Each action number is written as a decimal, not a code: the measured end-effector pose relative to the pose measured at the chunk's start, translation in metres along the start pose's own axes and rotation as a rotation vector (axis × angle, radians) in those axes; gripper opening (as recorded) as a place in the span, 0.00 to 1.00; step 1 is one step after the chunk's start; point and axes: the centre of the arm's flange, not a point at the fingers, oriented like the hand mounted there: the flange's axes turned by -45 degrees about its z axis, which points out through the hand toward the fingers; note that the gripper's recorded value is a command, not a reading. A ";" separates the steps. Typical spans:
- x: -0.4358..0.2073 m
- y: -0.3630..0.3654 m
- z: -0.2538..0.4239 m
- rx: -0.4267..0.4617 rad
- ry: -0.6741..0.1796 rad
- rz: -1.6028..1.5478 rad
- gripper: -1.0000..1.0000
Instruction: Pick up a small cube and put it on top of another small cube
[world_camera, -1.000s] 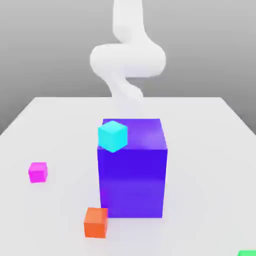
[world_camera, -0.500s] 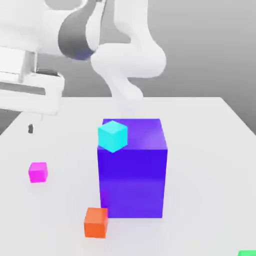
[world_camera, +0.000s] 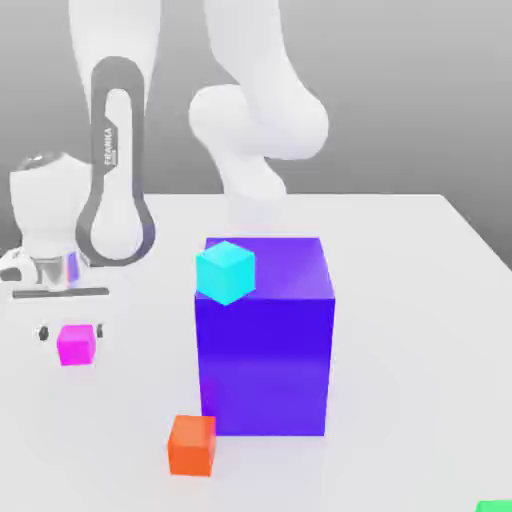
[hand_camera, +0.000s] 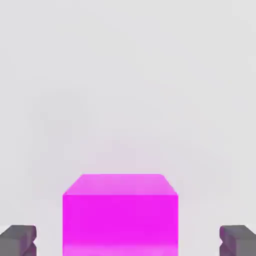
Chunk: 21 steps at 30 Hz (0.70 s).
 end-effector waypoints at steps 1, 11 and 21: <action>0.000 0.000 0.000 0.000 0.000 0.000 0.00; 0.001 0.001 -0.038 0.002 0.001 0.000 0.00; 0.117 -0.033 -0.076 -0.010 -0.089 -0.186 0.00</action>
